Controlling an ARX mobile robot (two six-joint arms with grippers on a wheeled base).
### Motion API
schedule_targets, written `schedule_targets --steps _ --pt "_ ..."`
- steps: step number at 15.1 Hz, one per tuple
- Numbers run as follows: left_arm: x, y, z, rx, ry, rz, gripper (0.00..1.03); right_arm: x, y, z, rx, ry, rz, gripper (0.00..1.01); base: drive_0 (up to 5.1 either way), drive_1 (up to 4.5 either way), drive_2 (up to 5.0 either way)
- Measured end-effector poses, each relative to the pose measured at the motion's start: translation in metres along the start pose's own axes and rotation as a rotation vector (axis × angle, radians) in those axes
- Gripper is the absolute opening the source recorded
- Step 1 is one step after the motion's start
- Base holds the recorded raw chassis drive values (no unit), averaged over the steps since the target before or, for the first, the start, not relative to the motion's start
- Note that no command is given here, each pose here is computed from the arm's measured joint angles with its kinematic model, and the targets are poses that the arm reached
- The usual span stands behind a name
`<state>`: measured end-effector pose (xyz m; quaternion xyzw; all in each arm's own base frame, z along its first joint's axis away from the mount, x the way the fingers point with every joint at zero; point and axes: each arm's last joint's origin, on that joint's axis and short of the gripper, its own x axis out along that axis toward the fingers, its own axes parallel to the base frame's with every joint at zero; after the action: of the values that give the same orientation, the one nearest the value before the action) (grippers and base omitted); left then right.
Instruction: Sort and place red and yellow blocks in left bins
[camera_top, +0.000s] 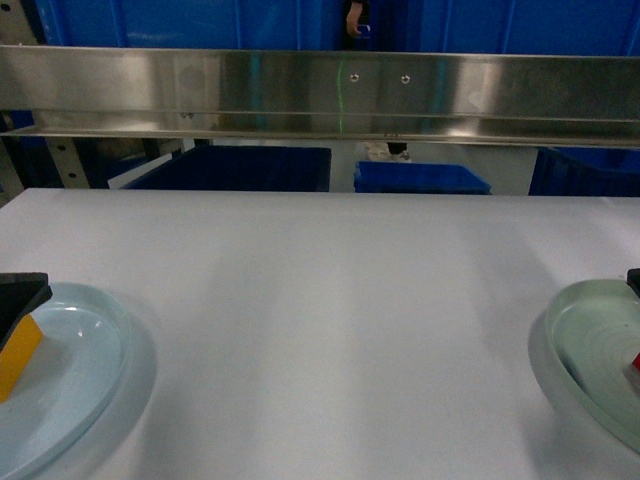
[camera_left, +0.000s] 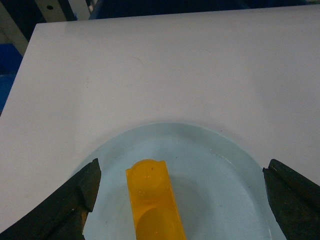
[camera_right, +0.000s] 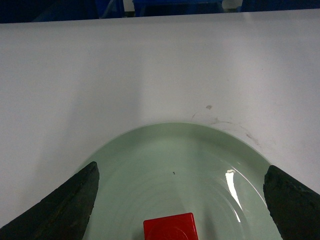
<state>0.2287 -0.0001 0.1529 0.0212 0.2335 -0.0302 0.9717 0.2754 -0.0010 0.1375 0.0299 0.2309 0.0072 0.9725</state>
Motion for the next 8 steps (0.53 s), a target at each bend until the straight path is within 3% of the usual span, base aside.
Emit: schedule_targets --steps 3,6,8 --pt "0.000 0.000 0.000 0.000 0.000 0.000 0.98 0.002 0.000 -0.005 0.007 0.059 0.015 0.98 0.0 0.00 0.0" --pt "0.000 0.000 0.000 0.002 0.000 0.000 0.98 0.023 -0.003 0.011 0.045 0.137 0.057 0.98 0.0 0.00 0.0" --pt "0.000 0.000 0.000 0.002 0.000 0.000 0.98 0.038 -0.015 0.015 0.073 0.205 0.057 0.98 0.0 0.00 0.0"
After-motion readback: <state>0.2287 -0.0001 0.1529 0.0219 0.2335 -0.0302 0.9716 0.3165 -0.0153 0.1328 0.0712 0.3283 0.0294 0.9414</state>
